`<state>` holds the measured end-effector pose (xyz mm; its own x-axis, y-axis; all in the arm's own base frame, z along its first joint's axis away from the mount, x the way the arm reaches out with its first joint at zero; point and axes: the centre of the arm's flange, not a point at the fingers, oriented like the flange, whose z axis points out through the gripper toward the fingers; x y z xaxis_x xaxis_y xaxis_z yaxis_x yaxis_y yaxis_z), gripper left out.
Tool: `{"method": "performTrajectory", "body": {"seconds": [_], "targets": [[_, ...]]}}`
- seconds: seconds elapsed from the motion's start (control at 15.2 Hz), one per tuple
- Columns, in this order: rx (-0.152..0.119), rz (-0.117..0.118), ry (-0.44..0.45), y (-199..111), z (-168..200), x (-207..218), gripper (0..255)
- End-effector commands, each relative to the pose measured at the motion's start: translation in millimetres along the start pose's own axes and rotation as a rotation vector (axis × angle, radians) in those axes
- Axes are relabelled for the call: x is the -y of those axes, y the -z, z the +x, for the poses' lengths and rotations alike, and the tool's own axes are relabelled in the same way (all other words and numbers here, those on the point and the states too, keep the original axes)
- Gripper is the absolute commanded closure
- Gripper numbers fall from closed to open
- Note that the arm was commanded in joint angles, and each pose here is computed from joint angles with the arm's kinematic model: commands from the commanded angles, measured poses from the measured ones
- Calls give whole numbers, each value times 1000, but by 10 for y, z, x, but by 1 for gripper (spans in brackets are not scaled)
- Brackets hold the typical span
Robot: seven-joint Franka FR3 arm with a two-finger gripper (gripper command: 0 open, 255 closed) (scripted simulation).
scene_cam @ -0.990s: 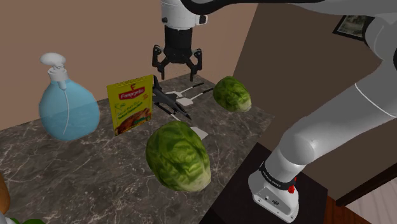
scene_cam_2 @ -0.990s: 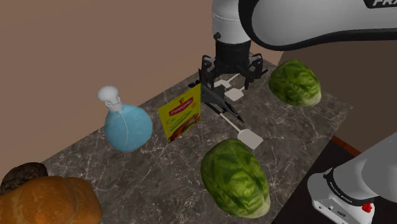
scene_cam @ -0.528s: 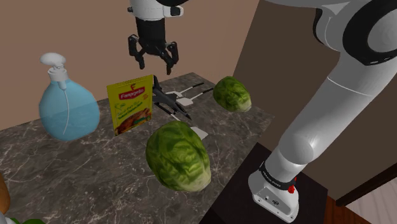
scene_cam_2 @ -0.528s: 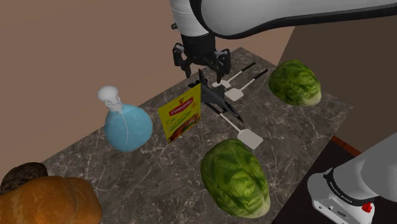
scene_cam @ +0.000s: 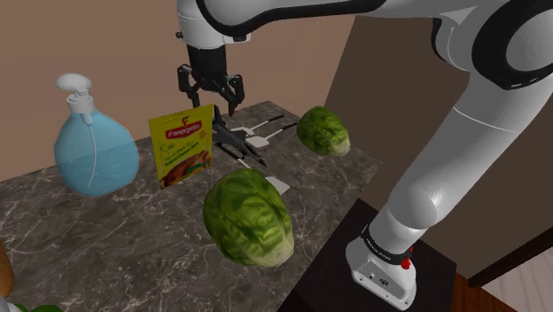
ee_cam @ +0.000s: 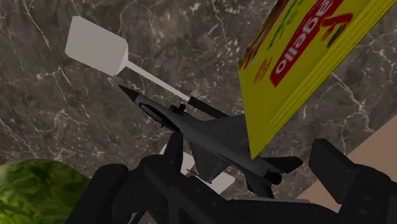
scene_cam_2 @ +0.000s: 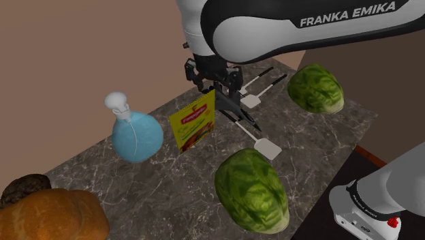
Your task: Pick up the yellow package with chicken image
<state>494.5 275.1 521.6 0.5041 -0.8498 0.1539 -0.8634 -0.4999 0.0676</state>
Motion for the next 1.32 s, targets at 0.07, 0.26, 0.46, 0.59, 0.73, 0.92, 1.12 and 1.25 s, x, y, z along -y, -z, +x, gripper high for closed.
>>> {"method": "performTrajectory", "body": {"seconds": [0.07, 0.26, 0.46, 0.59, 0.73, 0.92, 1.12, 1.25], "targets": [[0, 1, 0, -18, -1, -3, 255], [0, 1, 0, -20, -1, -3, 255], [0, 1, 0, -22, -1, -3, 255], [0, 1, 0, -15, -5, -2, 255], [0, 1, 0, 89, 11, -10, 255], [0, 1, 0, 246, 36, -20, 255], [0, 1, 0, 402, 60, -31, 255], [0, 1, 0, 506, 76, -38, 255]]}}
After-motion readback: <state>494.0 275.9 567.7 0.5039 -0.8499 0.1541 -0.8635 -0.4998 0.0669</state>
